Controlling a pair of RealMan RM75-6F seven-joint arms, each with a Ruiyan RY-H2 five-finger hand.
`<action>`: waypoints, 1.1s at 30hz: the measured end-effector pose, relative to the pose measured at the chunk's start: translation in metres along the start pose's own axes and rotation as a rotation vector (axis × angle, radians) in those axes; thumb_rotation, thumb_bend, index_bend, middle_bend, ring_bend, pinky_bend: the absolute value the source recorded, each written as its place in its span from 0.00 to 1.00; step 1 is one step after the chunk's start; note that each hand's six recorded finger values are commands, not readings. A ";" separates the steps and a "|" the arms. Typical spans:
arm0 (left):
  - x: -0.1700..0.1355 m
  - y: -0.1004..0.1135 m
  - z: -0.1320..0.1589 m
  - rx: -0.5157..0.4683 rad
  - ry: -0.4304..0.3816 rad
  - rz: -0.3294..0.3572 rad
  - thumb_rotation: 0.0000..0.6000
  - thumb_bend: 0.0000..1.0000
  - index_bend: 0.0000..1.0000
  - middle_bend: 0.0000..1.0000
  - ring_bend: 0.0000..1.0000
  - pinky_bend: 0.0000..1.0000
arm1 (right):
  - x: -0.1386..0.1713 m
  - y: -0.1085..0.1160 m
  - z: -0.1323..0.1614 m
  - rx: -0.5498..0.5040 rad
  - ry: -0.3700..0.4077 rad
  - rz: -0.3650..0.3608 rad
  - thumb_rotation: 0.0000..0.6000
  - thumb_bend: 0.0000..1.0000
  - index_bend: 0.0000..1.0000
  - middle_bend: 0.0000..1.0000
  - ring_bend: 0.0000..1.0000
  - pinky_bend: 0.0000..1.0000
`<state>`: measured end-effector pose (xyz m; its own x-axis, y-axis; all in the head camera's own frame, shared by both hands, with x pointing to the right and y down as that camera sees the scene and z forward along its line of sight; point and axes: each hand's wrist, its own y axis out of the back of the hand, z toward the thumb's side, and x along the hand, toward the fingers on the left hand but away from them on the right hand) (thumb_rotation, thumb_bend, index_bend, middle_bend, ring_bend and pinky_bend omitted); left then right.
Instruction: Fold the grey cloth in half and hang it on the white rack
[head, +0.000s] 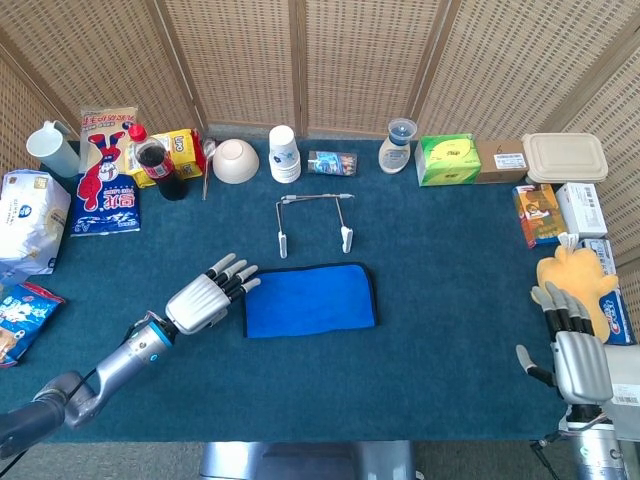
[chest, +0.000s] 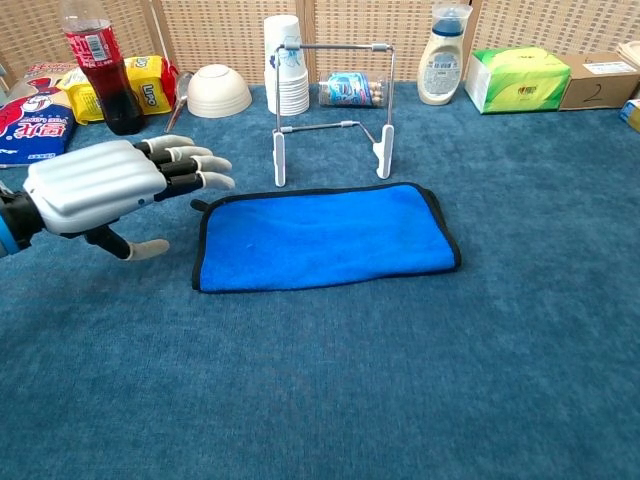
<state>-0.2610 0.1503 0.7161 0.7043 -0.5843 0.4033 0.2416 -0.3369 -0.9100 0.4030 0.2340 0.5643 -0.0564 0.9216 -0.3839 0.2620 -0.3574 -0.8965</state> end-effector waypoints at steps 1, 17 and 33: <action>0.002 -0.002 0.000 -0.001 0.000 -0.002 1.00 0.00 0.08 0.00 0.00 0.00 | 0.001 0.001 -0.001 -0.002 -0.002 0.000 1.00 0.31 0.07 0.06 0.00 0.00; 0.030 -0.009 0.011 -0.020 -0.017 -0.005 1.00 0.00 0.09 0.00 0.00 0.00 | 0.008 0.009 -0.005 -0.018 -0.028 -0.015 1.00 0.31 0.06 0.06 0.00 0.00; 0.042 -0.006 0.016 -0.062 -0.010 0.013 1.00 0.00 0.11 0.00 0.00 0.00 | 0.012 0.013 -0.010 -0.027 -0.048 -0.029 1.00 0.31 0.05 0.06 0.00 0.00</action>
<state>-0.2226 0.1397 0.7370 0.7139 -0.5815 0.3900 0.1906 -0.3746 -0.9074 0.4152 0.2419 0.5497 -0.1103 0.9232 -0.3683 0.2851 -0.3256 -0.9015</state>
